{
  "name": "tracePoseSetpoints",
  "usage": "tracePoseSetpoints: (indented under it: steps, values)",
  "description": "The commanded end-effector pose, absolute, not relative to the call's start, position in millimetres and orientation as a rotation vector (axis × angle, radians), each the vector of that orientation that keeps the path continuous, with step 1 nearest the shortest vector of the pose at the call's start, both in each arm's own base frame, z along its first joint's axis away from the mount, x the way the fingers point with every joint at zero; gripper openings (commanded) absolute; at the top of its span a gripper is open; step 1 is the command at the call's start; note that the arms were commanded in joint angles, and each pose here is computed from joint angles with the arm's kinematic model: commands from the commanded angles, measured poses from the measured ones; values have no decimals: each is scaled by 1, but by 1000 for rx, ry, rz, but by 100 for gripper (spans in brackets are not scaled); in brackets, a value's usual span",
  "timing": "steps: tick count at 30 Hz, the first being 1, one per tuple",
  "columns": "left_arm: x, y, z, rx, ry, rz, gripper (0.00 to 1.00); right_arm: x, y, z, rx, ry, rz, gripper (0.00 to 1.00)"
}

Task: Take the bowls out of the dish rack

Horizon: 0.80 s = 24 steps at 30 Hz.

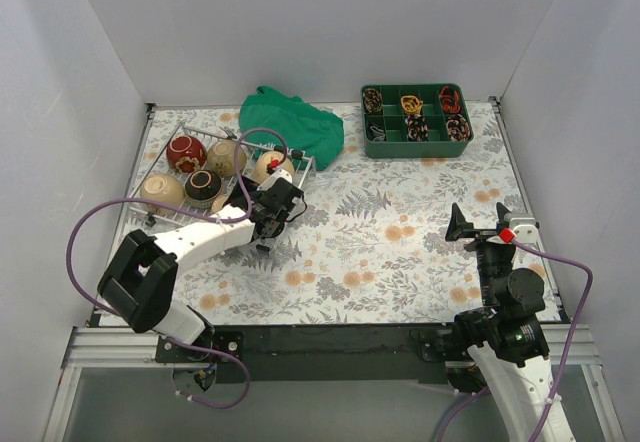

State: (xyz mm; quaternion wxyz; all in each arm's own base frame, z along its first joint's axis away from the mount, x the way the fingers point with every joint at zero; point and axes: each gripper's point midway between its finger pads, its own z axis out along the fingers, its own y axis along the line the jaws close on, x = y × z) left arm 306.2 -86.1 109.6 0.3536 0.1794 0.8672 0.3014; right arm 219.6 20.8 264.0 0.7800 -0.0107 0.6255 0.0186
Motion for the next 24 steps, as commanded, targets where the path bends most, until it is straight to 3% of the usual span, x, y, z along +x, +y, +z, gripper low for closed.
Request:
tracePoseSetpoints:
  steps: [1, 4, 10, 15, 24]
  values:
    - [316, -99, 145, 334, 2170, 650, 24, 187, 8, 305, 38, 1132, 77, 99]
    - [317, -98, 151, 309, 2151, 649, 17, 186, 11, 306, 22, 1129, 84, 99]
    - [321, -100, 168, 269, 2111, 618, 13, 186, 21, 306, -36, 1128, 109, 98]
    - [326, -98, 177, 235, 2089, 622, 0, 188, 34, 305, -104, 1136, 140, 99]
    - [338, -89, 192, 145, 2094, 593, 0, 188, 82, 309, -326, 1184, 310, 98]
